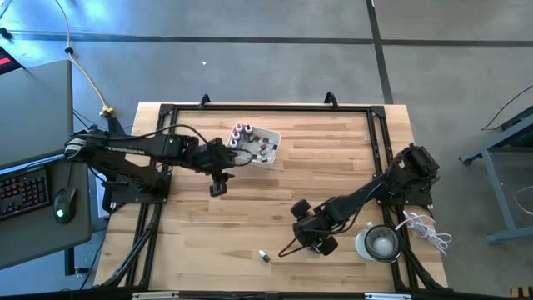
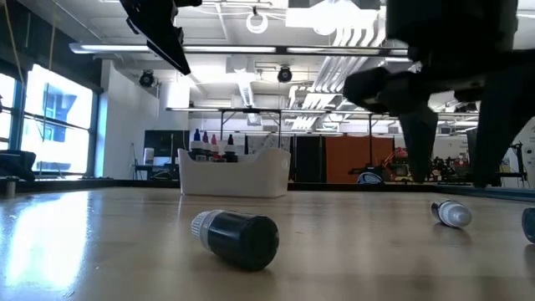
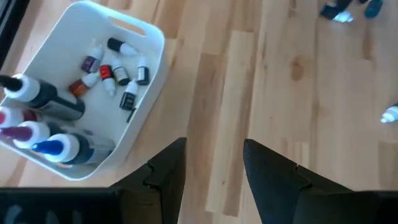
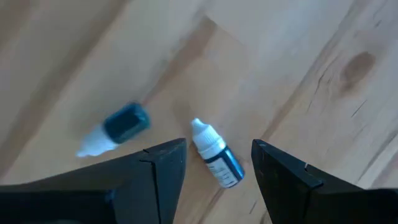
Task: Pick & Place food coloring
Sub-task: Put the small red food coloring bottle into the white bin
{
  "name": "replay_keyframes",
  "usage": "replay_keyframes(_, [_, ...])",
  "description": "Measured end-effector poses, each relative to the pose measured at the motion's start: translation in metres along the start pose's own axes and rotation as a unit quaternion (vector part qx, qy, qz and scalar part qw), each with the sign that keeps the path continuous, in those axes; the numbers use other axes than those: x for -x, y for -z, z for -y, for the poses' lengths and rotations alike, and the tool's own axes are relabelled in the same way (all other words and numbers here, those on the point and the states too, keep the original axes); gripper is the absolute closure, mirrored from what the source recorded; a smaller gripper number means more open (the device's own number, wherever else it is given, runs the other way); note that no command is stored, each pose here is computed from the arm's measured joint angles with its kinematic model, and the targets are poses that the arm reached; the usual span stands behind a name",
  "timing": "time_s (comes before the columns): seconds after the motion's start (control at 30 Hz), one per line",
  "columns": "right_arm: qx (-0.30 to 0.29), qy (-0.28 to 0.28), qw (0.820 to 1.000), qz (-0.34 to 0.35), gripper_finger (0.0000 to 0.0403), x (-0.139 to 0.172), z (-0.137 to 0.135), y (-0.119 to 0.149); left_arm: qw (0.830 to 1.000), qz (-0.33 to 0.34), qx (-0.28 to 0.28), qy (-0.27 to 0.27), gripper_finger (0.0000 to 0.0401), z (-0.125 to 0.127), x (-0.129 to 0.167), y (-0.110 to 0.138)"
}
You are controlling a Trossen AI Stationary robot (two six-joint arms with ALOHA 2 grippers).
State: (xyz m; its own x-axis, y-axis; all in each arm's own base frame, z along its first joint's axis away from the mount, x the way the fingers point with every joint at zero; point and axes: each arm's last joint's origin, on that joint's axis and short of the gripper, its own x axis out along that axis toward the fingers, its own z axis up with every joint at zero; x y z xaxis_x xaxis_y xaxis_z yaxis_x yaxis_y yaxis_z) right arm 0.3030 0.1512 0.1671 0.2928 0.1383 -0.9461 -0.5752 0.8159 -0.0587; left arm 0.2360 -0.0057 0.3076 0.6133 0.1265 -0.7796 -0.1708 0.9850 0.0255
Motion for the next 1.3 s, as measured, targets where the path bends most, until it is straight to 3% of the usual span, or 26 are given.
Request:
replay_keyframes(0.47, [0.058,-0.002,0.997,-0.052,0.0237,-0.027,0.008,0.008,1.000,0.025,-0.002,0.015,0.0245,0.008,0.001,-0.004])
replay_keyframes(0.7, [-0.022,-0.016,0.998,-0.062,0.0283,-0.036,0.014,0.010,1.000,0.025,-0.002,0.015,0.0245,0.008,0.001,-0.004])
replay_keyframes(0.9, [-0.024,-0.002,0.999,-0.046,0.0329,-0.033,0.016,0.008,1.000,0.026,-0.002,0.014,0.0245,0.008,0.002,-0.004])
replay_keyframes(1.13, [-0.055,0.100,0.993,0.018,0.0335,-0.017,0.038,-0.006,0.999,0.034,-0.001,-0.026,0.0245,0.005,0.003,-0.004])
replay_keyframes(1.23, [-0.060,0.180,0.979,0.072,0.0327,-0.011,0.058,-0.015,0.996,0.042,-0.013,-0.077,0.0245,0.002,0.004,-0.005])
replay_keyframes(1.3, [-0.075,0.249,0.960,0.109,0.0326,-0.006,0.078,-0.020,0.990,0.053,-0.023,-0.126,0.0245,-0.001,0.008,-0.009])
